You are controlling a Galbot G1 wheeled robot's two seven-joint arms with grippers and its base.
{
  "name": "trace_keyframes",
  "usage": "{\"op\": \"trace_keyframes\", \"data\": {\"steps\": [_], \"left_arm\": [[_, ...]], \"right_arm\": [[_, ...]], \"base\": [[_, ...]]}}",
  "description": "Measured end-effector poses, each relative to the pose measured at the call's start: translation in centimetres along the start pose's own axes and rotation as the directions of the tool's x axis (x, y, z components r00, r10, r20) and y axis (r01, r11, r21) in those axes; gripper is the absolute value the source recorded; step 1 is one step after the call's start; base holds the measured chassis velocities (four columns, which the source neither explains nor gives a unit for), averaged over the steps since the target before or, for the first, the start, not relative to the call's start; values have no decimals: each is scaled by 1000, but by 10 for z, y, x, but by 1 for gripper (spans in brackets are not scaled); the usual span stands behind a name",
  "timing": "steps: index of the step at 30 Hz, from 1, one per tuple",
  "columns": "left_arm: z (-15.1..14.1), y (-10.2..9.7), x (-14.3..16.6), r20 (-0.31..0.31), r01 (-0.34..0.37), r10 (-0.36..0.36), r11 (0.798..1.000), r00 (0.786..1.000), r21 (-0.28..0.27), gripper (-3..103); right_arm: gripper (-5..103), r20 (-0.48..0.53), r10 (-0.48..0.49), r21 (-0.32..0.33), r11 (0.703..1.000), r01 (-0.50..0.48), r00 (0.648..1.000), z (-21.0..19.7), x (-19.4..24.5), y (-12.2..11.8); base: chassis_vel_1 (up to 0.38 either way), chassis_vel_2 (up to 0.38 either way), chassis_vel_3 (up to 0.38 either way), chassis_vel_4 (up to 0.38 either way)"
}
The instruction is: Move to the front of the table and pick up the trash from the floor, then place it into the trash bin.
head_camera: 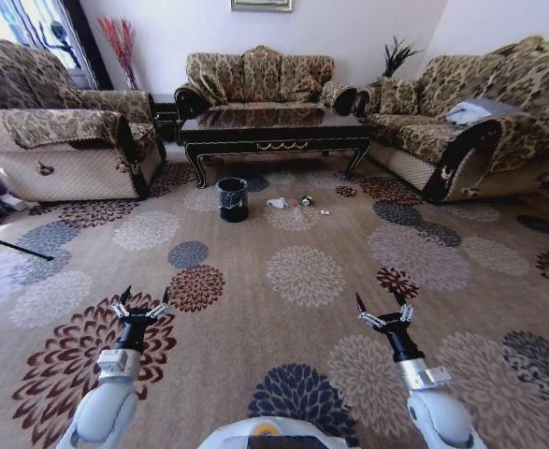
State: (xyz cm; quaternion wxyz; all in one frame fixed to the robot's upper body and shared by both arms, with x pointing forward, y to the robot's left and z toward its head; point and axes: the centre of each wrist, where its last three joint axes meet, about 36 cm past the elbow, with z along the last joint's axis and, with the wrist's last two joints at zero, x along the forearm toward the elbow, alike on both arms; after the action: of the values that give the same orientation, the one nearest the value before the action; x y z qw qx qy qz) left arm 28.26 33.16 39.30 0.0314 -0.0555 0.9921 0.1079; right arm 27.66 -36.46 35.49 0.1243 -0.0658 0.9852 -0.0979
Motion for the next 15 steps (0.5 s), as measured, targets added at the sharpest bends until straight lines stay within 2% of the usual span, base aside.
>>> {"op": "trace_keyframes", "data": {"steps": [5, 15], "left_arm": [[9, 1, 2, -19, 16, -16, 1000, 1000, 24, 100], [14, 1, 1, -27, 20, -19, 999, 999, 29, 100]], "right_arm": [[100, -9, -4, 10, 1000, 4, 1000, 1, 1, 0], [100, -15, -6, 14, 1000, 6, 1000, 4, 1, 0]], "base": [[0, 0, 0, 0], [-21, 27, 26, -22]]}}
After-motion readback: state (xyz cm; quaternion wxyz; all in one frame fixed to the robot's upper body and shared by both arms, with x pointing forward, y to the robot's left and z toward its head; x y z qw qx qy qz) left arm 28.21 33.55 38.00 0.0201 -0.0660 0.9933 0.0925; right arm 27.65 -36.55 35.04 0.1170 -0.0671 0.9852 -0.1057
